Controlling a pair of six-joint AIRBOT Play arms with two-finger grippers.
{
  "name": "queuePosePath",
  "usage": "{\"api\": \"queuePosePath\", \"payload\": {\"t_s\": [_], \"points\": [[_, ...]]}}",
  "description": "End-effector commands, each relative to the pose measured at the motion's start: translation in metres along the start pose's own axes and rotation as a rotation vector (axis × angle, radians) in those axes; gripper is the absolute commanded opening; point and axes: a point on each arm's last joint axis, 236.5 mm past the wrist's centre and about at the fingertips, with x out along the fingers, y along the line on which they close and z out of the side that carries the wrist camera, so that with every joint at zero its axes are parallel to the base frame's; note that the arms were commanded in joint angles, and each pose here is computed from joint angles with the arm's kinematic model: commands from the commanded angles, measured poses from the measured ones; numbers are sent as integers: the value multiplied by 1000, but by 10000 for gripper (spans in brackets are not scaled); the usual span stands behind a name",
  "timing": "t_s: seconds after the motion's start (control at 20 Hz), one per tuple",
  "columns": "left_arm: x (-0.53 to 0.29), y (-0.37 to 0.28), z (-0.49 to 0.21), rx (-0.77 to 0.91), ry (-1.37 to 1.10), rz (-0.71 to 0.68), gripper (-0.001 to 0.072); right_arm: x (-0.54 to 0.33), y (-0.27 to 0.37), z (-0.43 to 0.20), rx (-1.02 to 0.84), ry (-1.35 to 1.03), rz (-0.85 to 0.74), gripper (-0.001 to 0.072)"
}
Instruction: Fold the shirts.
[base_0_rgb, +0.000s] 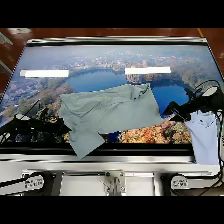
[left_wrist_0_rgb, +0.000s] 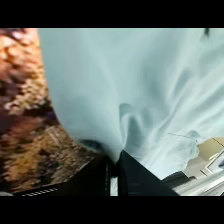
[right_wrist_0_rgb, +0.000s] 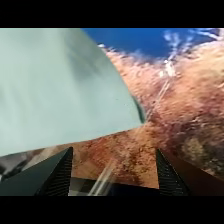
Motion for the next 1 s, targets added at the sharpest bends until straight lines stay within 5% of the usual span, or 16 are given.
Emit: {"api": "queuePosePath", "payload": {"t_s": [0.0,0.35,0.4,0.45,0.5,0.7,0.95], "points": [[-5,-9,-6,33,14,-23,42,16,-9,6,51,-44,15,620],[-11,-15,-4,57,-11,-27,42,70,9,15,31,-37,13,600],[-13,-18,-3,85,-19,-33,42,71,13,21,20,-65,12,445],[-17,-26,-1,135,-40,-53,42,71,18,23,14,-78,17,198],[-24,-35,3,185,-71,-62,42,67,24,26,13,-90,34,71],[-95,-96,34,437,-298,-39,41,-3,71,47,-187,-262,81,68],[-303,-281,-3,937,-867,-77,41,-229,191,27,-611,-793,79,69]]}}
